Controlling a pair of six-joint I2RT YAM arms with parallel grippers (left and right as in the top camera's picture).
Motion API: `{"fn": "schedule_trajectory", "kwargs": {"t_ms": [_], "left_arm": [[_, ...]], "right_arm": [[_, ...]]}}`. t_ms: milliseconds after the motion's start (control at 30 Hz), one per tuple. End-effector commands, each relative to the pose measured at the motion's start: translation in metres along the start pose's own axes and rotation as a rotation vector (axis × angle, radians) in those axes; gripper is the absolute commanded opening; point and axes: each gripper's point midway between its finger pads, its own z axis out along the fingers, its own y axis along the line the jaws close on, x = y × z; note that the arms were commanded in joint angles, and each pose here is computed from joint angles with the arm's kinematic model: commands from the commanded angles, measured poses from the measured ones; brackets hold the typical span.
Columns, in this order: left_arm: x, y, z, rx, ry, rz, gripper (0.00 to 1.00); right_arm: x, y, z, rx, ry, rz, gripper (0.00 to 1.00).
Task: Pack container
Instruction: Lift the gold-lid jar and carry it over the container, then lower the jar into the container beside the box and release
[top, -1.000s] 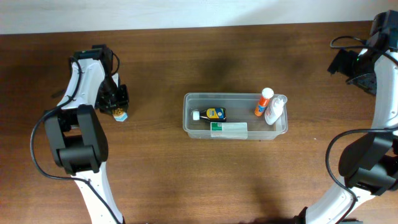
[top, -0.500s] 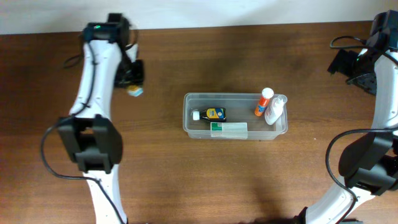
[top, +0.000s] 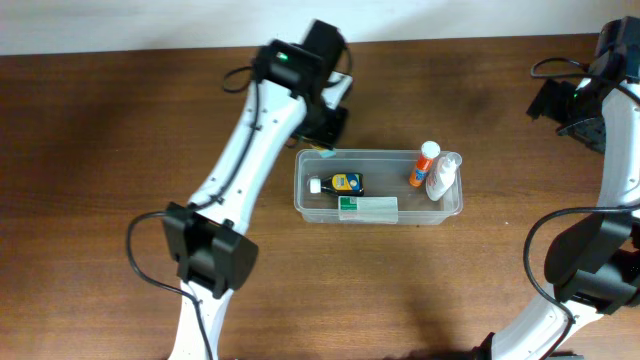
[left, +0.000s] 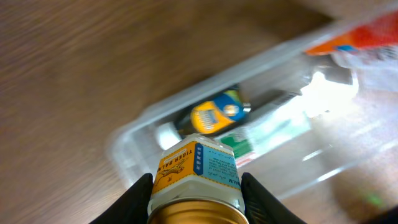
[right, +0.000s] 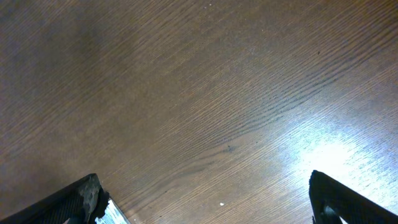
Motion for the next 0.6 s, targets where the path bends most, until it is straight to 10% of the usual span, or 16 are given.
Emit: {"fn": "schedule_trajectory", "kwargs": {"t_ms": [0,567], "left_arm": [[-0.006,-0.036,0.006,0.032,-0.029,0.088,0.4],[-0.004,-0.083,0.079,0.051,0.038,0.184,0.4]], "right_arm": [[0.0,-0.004,0.004,0.013,0.008,0.011,0.98],[0.0,-0.004,0.004,0.013,0.008,0.011,0.98]]}}
